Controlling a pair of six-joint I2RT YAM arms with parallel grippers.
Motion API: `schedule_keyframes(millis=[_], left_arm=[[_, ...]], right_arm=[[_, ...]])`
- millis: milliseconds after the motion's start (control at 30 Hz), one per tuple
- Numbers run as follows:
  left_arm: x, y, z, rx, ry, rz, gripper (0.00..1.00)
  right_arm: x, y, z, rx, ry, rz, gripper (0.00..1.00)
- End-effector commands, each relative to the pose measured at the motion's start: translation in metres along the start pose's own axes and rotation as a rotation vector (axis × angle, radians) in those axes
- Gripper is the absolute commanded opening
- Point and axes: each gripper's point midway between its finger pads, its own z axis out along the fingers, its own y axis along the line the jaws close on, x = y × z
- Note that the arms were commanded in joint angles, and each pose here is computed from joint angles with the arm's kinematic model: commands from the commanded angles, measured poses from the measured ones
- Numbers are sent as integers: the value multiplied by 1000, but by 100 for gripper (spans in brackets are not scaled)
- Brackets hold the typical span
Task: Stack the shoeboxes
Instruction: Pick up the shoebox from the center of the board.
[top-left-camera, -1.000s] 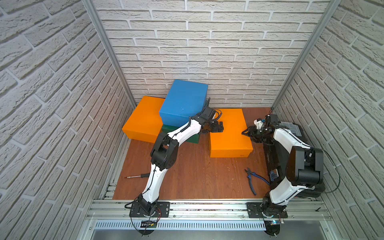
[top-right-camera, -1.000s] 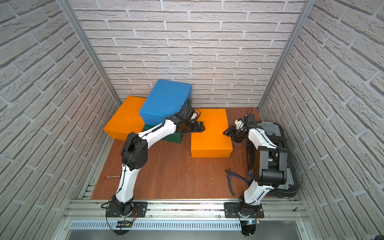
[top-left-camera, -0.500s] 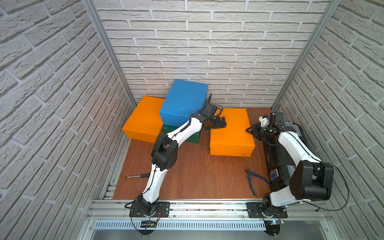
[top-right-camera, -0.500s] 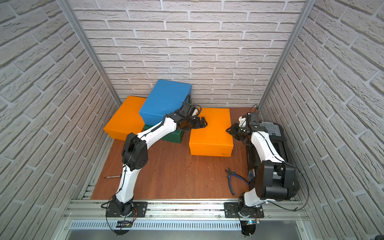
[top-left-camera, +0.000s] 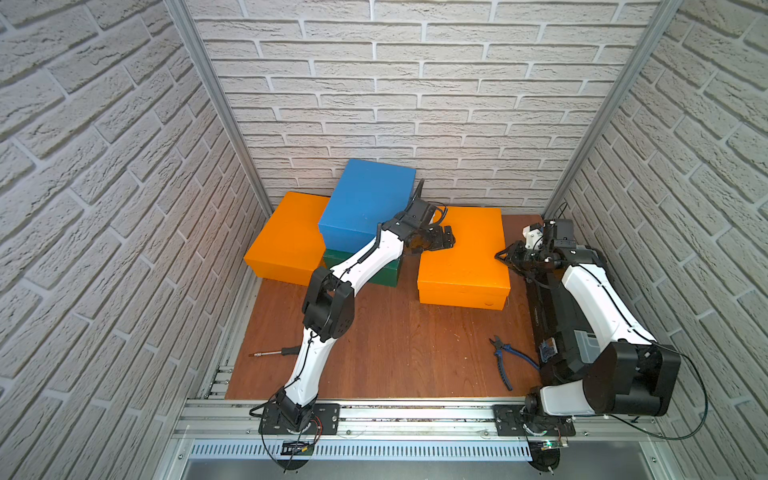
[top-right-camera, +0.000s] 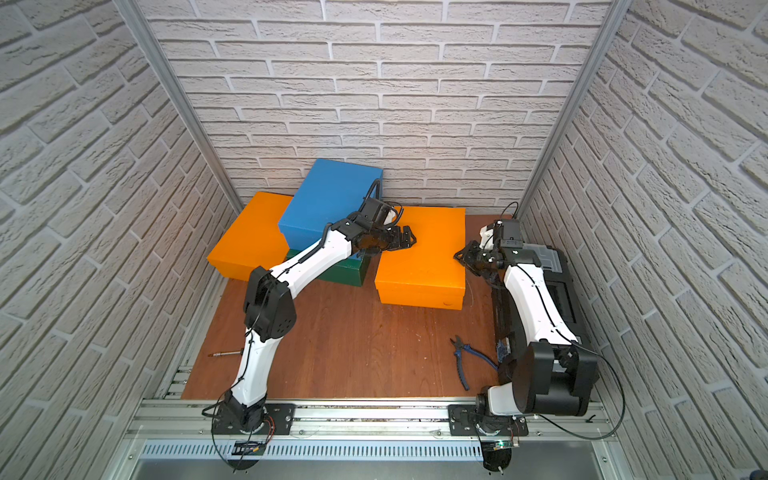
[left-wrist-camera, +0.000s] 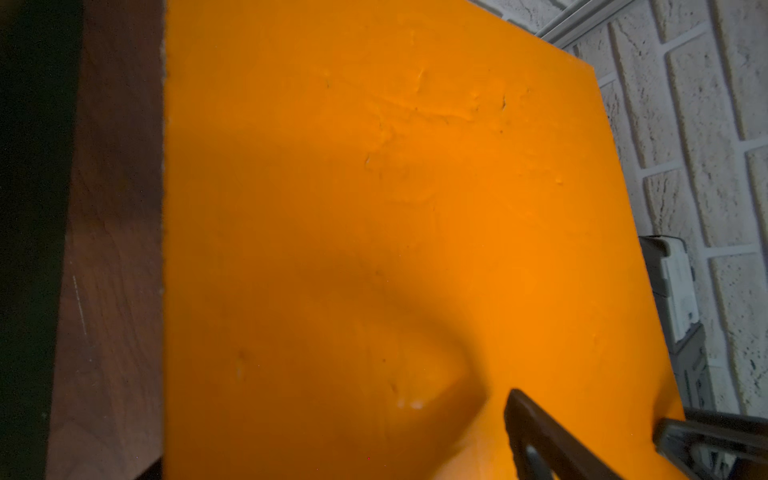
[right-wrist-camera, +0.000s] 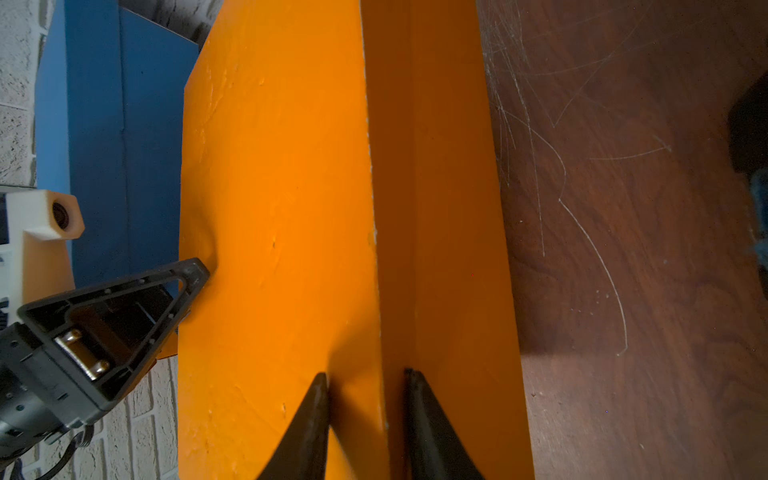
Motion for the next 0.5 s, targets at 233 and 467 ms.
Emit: schedule_keyframes(millis=[233, 467], left_arm=[[9, -177, -81, 484, -28, 221, 95], [-7, -196, -113, 511, -90, 271, 94]], right_arm=[[9, 102, -40, -276, 0, -152, 29], [2, 137, -61, -326, -48, -205, 29]])
